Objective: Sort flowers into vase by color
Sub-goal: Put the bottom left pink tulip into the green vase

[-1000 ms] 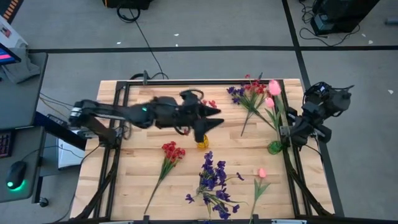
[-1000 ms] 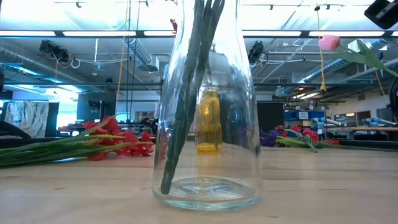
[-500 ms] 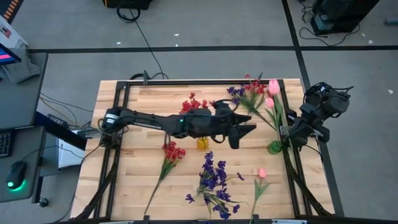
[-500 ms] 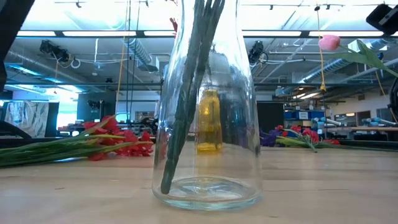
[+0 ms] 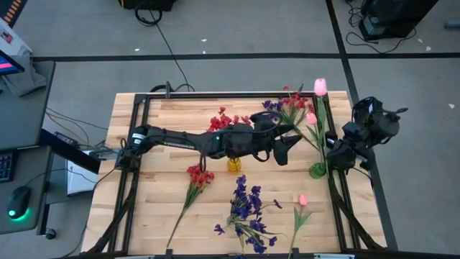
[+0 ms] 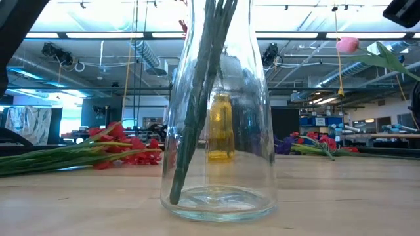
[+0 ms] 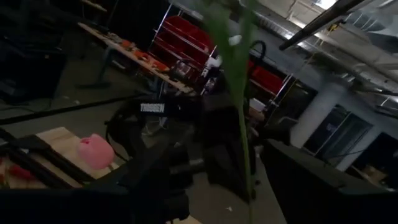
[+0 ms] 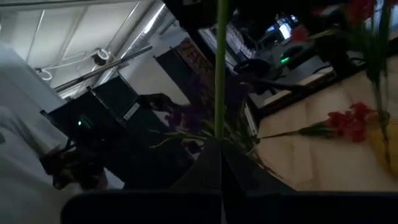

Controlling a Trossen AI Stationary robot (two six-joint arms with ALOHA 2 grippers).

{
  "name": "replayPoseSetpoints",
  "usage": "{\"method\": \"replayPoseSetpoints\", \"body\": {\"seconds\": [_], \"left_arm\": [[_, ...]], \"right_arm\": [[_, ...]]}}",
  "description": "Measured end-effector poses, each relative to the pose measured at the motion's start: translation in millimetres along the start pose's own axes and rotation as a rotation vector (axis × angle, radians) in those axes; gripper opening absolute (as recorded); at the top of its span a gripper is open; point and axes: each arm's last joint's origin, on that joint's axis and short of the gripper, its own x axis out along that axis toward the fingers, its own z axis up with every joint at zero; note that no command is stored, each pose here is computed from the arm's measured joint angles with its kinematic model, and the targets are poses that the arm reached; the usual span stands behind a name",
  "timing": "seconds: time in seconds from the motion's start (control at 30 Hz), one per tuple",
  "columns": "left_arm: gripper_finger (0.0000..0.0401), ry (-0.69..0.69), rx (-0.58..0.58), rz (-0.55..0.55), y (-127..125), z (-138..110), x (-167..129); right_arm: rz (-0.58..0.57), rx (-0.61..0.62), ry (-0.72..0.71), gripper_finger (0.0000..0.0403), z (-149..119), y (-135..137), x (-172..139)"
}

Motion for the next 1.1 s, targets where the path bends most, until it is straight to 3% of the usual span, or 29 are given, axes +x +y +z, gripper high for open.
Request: {"method": "replayPoseSetpoints", "body": {"seconds": [0.47, 1.1], "left_arm": [[0.0257, 0.03, -0.057, -0.172, 0, 7, 2], [0.0257, 0.055, -0.064, -0.207, -1, 6, 2]], "right_arm": [[-0.086, 0.037, -0.057, 0.0001, -16, 6, 29], [-0.157, 0.021, -0.149, 0.0001, -16, 14, 82]]}}
